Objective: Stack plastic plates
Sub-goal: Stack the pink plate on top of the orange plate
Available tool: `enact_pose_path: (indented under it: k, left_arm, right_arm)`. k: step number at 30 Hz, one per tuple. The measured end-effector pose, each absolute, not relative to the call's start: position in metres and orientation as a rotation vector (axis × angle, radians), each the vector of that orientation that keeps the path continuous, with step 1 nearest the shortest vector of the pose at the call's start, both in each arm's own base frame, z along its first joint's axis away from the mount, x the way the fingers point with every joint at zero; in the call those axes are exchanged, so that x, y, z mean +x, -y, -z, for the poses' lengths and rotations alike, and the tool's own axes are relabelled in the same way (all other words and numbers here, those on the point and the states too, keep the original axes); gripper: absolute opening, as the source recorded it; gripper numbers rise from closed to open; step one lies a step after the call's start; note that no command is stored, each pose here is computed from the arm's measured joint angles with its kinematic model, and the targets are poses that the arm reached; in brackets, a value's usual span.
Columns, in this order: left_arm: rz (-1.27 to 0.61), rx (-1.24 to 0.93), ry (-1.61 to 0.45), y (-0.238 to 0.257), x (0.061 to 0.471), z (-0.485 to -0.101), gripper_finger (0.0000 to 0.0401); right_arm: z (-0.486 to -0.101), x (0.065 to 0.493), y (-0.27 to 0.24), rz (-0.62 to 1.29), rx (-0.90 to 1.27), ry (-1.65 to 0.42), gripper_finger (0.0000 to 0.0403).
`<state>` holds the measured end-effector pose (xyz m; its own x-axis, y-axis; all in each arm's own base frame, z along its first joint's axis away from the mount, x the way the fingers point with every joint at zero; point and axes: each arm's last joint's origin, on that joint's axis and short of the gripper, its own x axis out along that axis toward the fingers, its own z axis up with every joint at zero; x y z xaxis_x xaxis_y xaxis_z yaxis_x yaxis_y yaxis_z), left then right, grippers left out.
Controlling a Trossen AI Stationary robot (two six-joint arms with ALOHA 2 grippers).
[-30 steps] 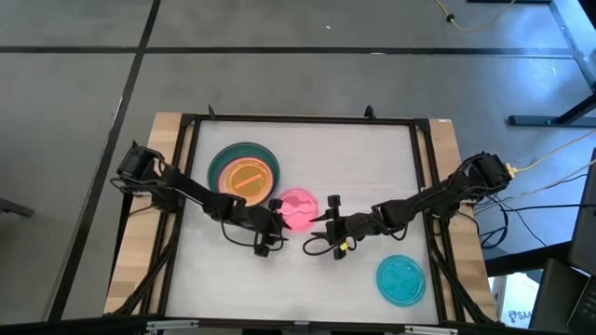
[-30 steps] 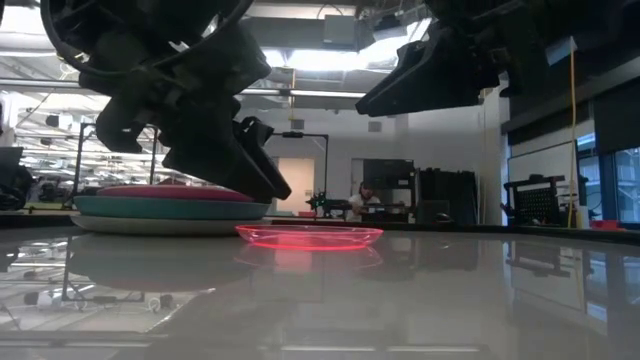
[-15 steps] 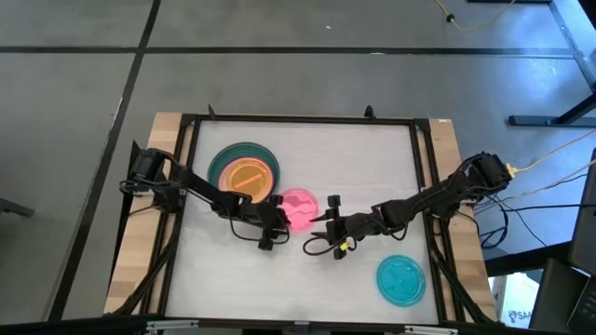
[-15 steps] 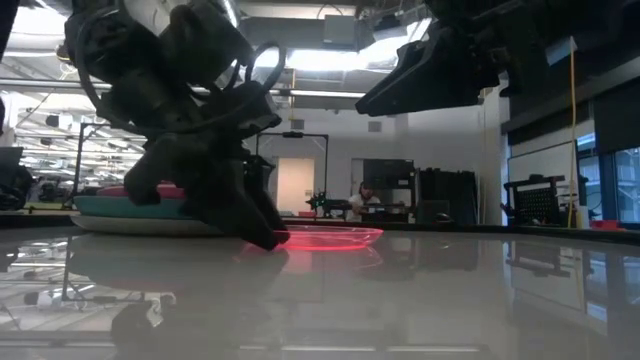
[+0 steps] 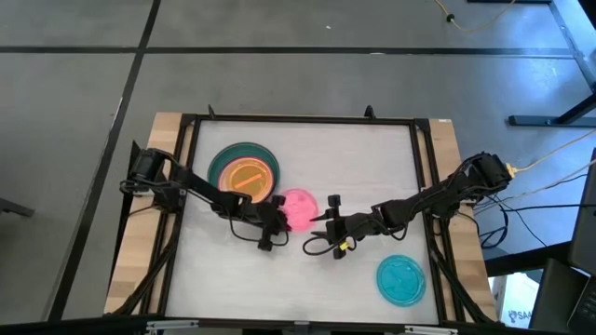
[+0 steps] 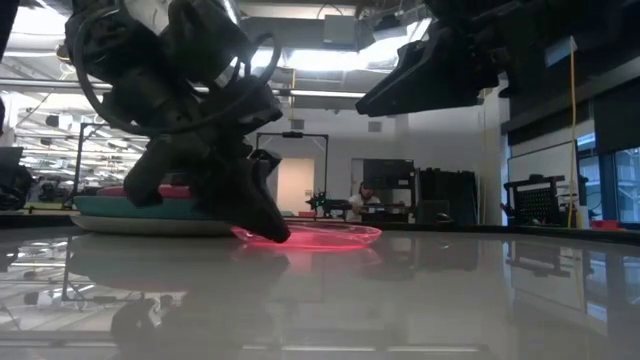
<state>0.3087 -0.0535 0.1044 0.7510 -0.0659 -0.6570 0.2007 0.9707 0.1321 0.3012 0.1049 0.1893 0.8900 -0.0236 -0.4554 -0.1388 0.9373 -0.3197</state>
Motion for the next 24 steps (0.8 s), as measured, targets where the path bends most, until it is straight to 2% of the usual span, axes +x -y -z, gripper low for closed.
enact_pose_path:
  k: [12,24]
  left_arm:
    - [0.261,0.245,-0.614,0.076,0.313,-0.116,0.0002]
    - [0.16,0.308,-0.571,0.087,0.296,-0.157,0.0001]
  right_arm:
    - [-0.201,0.305,-0.104,0.002,-0.398,-0.466,0.0166]
    - [-0.234,0.277,-0.094,0.025,-0.341,-0.503,0.0166]
